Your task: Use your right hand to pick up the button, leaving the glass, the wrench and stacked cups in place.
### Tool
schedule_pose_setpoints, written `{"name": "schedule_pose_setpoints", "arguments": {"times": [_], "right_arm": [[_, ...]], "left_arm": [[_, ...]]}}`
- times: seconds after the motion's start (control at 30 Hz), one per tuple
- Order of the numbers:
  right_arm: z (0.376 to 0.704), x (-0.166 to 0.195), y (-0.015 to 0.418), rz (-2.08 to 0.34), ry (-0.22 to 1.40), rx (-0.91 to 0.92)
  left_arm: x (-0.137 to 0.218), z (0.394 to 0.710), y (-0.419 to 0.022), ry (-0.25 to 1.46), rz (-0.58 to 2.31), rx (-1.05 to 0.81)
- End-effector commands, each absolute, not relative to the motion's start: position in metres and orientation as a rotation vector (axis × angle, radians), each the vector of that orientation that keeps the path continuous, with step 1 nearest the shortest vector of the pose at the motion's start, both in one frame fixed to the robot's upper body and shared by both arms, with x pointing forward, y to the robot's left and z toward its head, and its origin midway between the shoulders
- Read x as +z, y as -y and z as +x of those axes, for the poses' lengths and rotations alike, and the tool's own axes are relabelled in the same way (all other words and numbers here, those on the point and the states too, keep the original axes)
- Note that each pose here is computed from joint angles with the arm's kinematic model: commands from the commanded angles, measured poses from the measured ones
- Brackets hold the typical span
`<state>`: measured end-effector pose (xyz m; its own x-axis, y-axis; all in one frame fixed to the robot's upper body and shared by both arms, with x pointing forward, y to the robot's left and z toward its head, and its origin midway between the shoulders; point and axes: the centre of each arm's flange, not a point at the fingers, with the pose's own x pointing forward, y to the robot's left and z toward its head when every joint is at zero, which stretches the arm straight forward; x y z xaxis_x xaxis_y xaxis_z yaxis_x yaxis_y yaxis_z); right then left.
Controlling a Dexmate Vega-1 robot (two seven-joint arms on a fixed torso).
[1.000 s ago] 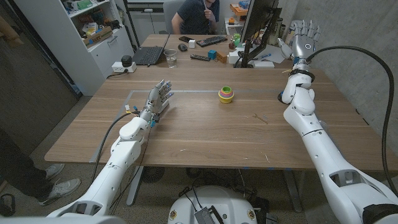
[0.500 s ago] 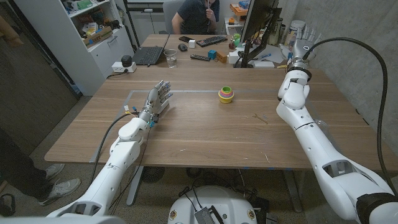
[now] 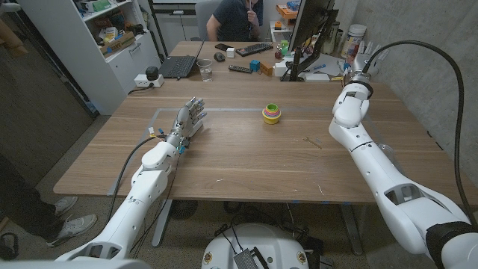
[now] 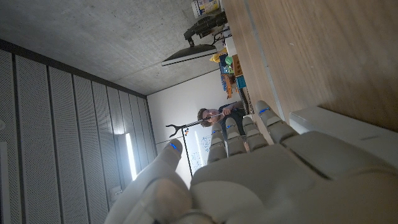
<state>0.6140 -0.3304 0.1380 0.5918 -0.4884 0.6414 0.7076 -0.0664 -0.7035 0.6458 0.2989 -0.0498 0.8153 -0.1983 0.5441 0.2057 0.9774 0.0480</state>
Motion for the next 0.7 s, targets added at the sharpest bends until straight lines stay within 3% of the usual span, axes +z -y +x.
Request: {"name": "schedule_pose_setpoints", "arguments": {"times": [0.03, 0.7], "right_arm": [[0.625, 0.129, 0.342, -1.297, 0.093, -0.956], [0.648, 0.112, 0.350, -1.305, -0.036, -0.886]], "left_arm": [[-0.052, 0.647, -0.300, 0.572, -0.011, -0.211], [-0.054, 0.649, -0.303, 0.563, -0.009, -0.204]]}}
